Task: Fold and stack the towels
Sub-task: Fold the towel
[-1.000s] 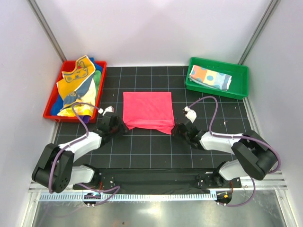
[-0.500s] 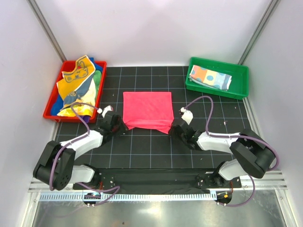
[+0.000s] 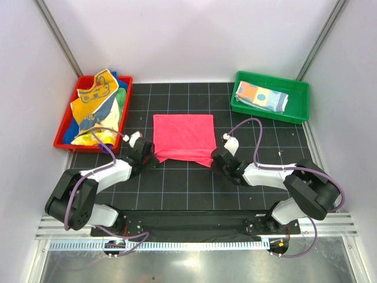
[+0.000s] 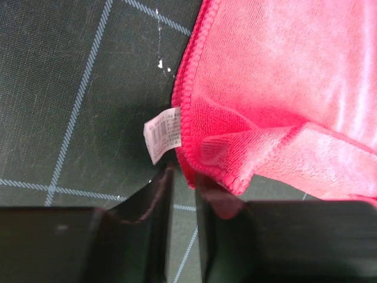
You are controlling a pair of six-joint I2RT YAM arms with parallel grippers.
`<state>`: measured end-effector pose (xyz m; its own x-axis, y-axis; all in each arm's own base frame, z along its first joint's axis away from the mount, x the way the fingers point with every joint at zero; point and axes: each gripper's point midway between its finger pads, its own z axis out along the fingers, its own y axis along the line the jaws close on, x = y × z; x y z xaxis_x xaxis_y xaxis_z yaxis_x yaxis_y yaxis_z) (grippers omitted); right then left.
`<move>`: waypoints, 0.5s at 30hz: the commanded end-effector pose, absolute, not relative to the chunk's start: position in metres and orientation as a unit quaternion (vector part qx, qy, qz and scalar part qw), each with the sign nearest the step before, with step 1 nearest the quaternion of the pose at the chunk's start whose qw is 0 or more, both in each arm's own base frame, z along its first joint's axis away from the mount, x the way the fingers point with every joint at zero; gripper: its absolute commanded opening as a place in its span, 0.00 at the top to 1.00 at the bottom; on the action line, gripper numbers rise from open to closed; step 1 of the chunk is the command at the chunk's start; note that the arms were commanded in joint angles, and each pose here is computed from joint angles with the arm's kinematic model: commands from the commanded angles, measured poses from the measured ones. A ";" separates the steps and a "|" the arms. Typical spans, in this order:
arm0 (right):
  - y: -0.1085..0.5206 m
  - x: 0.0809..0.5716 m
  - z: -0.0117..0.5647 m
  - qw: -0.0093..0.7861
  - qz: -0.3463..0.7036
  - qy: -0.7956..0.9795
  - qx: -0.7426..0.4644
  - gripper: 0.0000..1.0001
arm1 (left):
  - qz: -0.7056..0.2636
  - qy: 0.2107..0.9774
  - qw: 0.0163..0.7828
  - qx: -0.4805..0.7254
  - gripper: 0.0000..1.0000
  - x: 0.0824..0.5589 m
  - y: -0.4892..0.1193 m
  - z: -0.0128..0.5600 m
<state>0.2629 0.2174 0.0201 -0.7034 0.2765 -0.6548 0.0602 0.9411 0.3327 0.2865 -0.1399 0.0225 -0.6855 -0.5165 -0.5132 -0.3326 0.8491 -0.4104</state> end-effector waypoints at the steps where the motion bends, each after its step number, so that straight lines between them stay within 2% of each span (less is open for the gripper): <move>1: 0.207 0.259 0.010 0.363 0.104 0.922 0.085 0.78 | -0.139 0.898 0.340 -0.242 0.78 0.301 -0.141 0.034; 2: 0.206 0.259 0.011 0.365 0.102 0.921 0.085 0.79 | -0.138 0.898 0.341 -0.242 0.84 0.301 -0.141 0.034; 5: 0.202 0.258 0.014 0.362 0.089 0.925 0.078 0.87 | -0.131 0.899 0.341 -0.240 0.91 0.301 -0.139 0.035; 10: 0.200 0.260 0.024 0.369 0.081 0.923 0.069 0.94 | -0.126 0.900 0.348 -0.232 1.00 0.300 -0.136 0.045; 15: 0.197 0.260 0.029 0.368 0.069 0.925 0.059 0.99 | -0.114 0.902 0.350 -0.227 1.00 0.297 -0.131 0.049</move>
